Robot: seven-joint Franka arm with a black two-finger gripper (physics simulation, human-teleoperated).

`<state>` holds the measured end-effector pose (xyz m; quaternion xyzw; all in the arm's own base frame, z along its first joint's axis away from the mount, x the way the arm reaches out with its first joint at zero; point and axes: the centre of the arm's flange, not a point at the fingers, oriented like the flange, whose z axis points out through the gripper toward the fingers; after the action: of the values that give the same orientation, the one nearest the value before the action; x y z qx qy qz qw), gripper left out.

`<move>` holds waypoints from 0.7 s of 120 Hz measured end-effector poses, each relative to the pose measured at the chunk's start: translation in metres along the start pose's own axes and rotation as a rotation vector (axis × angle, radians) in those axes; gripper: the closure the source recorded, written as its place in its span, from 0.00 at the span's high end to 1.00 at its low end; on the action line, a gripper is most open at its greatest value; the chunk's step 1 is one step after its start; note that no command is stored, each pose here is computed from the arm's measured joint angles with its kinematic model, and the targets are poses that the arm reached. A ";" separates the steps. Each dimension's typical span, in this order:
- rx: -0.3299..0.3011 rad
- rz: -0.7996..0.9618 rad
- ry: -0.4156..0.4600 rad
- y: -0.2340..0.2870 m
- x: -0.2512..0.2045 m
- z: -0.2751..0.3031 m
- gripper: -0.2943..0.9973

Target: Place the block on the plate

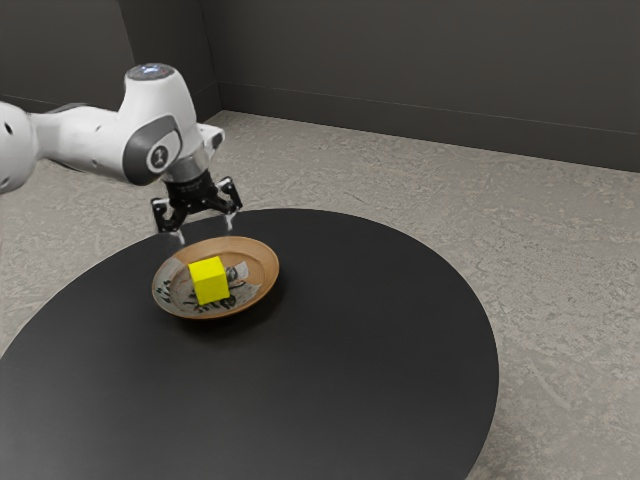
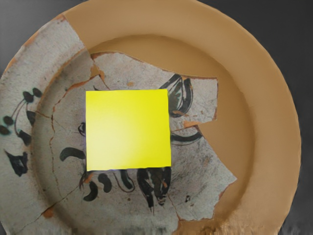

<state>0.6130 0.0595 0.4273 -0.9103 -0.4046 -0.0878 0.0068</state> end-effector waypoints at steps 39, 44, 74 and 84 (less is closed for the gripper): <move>-0.018 0.447 -0.080 0.037 -0.059 -0.100 0.77; -0.029 0.503 -0.081 0.042 -0.059 -0.117 0.77; -0.047 0.746 -0.084 0.043 -0.048 -0.198 0.77; -0.030 0.792 -0.115 0.035 -0.044 -0.198 0.77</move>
<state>0.5793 -0.0128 0.6166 -0.9992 -0.0206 -0.0334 0.0040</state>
